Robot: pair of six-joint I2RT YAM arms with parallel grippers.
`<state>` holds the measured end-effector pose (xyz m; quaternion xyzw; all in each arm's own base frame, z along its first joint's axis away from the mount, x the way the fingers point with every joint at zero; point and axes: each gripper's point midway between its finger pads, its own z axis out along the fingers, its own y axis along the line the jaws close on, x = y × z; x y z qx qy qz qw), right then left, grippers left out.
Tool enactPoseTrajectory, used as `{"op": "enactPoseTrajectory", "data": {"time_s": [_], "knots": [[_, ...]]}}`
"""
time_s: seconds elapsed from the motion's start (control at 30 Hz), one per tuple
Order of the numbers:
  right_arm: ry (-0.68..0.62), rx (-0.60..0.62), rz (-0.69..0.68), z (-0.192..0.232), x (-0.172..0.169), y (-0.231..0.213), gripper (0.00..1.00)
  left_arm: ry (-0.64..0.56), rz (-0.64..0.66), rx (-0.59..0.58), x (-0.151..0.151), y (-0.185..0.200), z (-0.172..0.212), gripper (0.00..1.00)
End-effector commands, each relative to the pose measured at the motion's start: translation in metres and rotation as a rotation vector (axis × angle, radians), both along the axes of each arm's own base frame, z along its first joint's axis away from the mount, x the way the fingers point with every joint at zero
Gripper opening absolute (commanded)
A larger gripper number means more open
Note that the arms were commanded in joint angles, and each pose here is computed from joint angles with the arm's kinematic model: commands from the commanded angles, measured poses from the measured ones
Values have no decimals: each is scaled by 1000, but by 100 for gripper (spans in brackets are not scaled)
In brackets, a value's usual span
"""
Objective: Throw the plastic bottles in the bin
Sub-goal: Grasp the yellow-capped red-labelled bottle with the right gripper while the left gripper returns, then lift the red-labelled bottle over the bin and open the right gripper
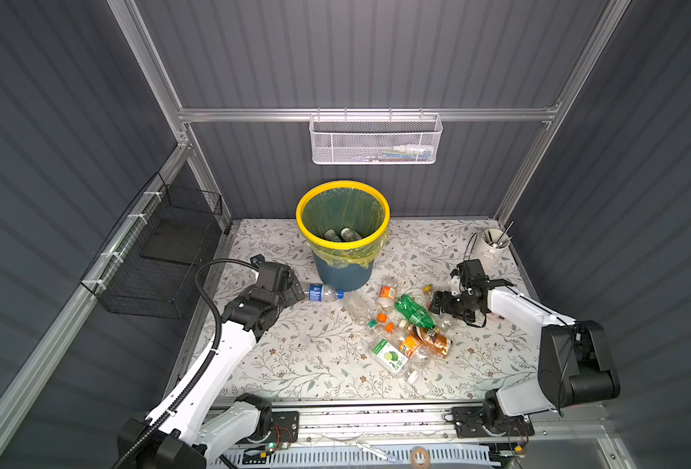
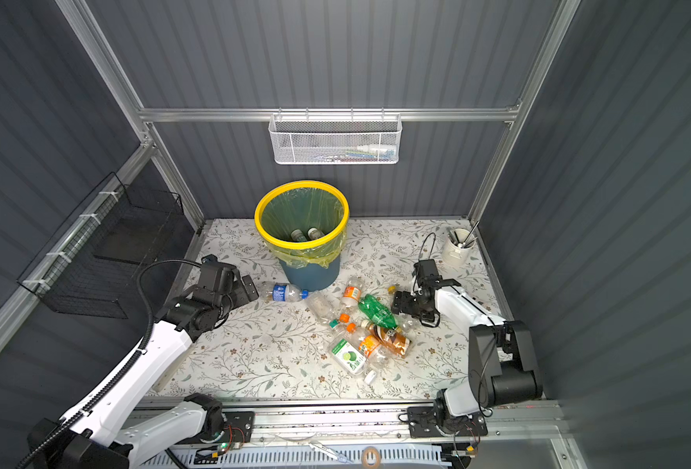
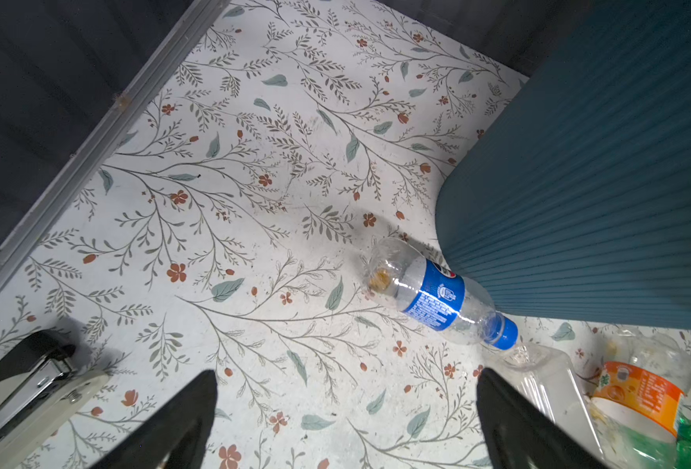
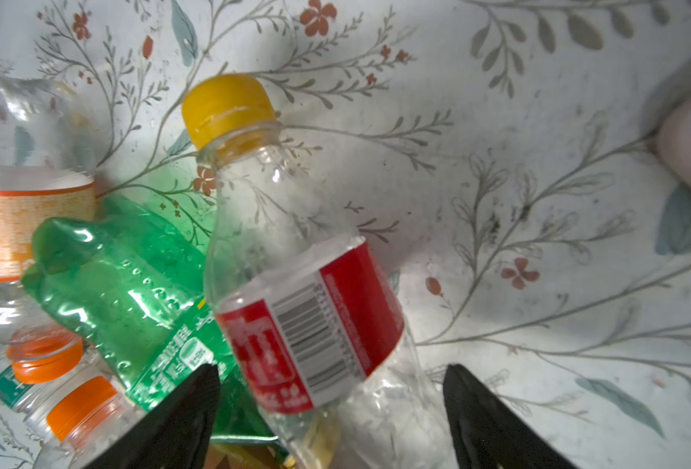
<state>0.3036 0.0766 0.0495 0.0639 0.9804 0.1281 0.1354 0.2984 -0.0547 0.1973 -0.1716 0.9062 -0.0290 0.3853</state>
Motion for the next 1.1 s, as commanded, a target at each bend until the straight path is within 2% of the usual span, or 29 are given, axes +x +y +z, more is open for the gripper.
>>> {"op": "enactPoseTrajectory", "data": {"time_s": [0.0,0.23,0.43,0.57,0.73,0.83,1.07], "knots": [[21,-67,18,-4,2,-8,85,13,4,-31,-8,0,-7,100],[42,-100,27,-13,10,-10,81,33,0,-29,-10,0,-15,100],[32,-96,29,-13,14,-10,63,50,8,-29,-12,0,-24,99],[-26,-14,1,2,21,-8,56,64,12,-27,-13,1,-31,99],[-165,96,-71,50,39,-16,54,83,14,-26,-17,2,-42,99],[-275,170,-87,97,51,-15,54,83,18,-31,-19,2,-46,99],[-496,382,-39,213,84,22,54,94,16,-39,-26,3,-57,99]]}}
